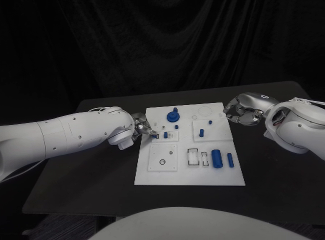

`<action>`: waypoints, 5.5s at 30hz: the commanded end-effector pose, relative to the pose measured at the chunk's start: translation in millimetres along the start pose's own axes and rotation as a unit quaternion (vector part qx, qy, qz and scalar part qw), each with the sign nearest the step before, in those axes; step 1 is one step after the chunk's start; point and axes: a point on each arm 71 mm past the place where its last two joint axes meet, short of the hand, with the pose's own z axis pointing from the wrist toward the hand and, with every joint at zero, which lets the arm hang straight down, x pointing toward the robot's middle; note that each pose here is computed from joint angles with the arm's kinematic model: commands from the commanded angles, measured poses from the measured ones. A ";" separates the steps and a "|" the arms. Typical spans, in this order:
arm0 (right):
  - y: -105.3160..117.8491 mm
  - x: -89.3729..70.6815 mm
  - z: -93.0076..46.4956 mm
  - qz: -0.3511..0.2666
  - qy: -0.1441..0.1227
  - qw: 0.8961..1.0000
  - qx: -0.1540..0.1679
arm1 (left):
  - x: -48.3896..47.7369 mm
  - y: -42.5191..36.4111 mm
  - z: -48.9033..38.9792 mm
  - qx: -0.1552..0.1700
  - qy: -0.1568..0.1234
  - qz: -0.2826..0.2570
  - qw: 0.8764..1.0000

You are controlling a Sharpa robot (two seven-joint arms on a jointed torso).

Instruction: Assemble the parts on the task board

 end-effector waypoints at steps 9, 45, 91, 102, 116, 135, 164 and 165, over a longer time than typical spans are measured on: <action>-0.7 1.4 -0.2 0.000 0.003 1.000 0.007 | 5.8 -0.5 3.6 0.008 0.003 -0.006 1.000; -1.3 3.3 -0.5 0.000 0.009 1.000 0.010 | 11.9 -2.6 4.0 0.015 0.024 0.002 1.000; -1.0 6.8 -0.7 0.001 0.015 1.000 0.011 | 7.1 0.5 8.1 0.020 0.008 0.019 1.000; -2.5 6.7 -1.8 0.001 0.015 1.000 0.012 | -13.4 -18.2 -3.2 0.175 -0.148 0.050 0.972; -6.0 6.1 -4.6 0.002 0.013 1.000 0.016 | -21.0 -38.8 -25.5 0.321 -0.283 0.180 0.886; -7.4 5.4 -5.6 0.002 0.010 1.000 0.015 | 8.0 -69.9 -0.5 0.386 -0.151 0.340 0.844; -7.7 5.1 -4.8 0.009 0.007 1.000 0.015 | 7.8 -83.3 24.8 0.330 -0.144 0.400 0.843; -7.5 5.1 -4.8 0.009 0.007 1.000 0.015 | 7.8 -83.6 25.5 0.329 -0.144 0.400 0.843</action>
